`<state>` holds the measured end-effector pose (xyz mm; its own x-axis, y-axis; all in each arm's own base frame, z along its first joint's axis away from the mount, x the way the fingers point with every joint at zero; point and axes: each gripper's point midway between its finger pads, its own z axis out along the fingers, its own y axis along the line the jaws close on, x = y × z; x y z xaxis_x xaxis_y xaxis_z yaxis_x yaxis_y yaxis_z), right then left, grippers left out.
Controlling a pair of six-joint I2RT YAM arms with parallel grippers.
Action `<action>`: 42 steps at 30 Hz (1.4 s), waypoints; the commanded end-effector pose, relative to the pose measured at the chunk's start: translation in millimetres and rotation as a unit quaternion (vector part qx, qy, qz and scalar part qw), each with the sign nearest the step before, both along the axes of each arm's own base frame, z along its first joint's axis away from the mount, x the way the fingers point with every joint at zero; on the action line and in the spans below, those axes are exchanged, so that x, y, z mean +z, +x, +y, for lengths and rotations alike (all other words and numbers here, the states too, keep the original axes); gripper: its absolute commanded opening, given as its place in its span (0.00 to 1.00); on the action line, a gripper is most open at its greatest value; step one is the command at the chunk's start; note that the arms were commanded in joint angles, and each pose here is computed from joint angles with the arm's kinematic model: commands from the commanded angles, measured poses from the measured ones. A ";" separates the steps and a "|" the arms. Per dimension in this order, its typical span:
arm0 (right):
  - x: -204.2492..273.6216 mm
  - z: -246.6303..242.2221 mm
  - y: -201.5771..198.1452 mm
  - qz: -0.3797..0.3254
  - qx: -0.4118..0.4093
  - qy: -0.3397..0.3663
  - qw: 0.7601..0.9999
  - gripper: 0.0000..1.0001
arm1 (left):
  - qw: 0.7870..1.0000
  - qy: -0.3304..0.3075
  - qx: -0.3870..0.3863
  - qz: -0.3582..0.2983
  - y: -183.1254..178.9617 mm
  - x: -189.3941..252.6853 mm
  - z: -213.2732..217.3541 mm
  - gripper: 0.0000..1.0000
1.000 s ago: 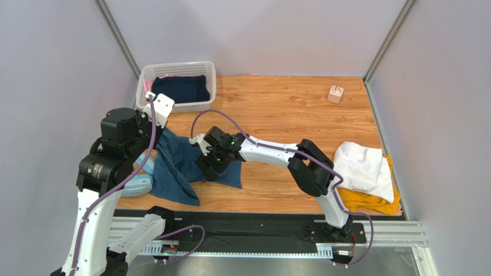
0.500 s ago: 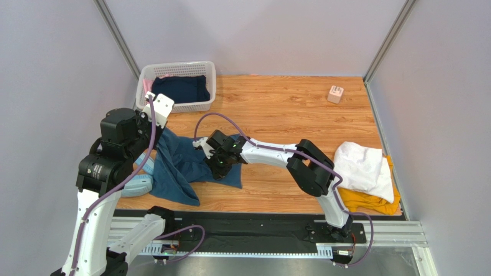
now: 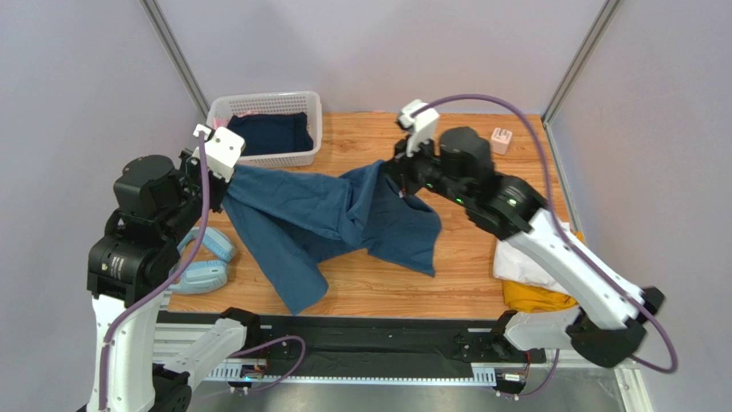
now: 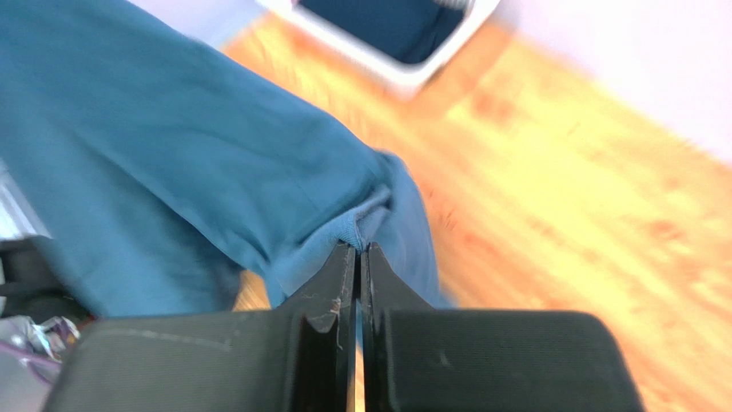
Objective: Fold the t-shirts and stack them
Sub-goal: Flatten out the tshirt
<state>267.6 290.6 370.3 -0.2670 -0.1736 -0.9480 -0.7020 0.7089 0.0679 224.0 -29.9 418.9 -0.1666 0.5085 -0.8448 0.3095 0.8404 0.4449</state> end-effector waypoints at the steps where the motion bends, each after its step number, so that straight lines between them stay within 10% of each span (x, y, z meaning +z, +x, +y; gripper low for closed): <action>1: 31.5 -60.5 -19.5 -0.038 -0.072 -0.010 0.997 0.00 | 0.999 0.028 -0.019 -0.041 -17.1 25.0 5.2 0.00; 20: 116.9 -213.3 -118.3 -0.101 -0.172 0.107 0.974 0.00 | 0.988 0.023 -0.039 -0.145 -75.2 78.3 15.0 0.00; 28: 64.2 -192.8 -36.8 -0.100 -0.283 -0.006 0.954 0.00 | 0.999 0.006 -0.032 -0.027 -8.9 -26.3 -5.5 0.00; 42: -93.4 -255.6 153.7 0.108 -0.436 0.036 0.893 0.00 | 0.983 0.096 0.028 0.156 165.1 -218.5 -7.2 0.00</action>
<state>375.8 35.2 265.8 -0.5471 0.1431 -0.8248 0.1312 0.9878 0.0843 330.5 -42.9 173.0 -0.4990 0.6628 -0.5583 0.5217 0.7442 0.4172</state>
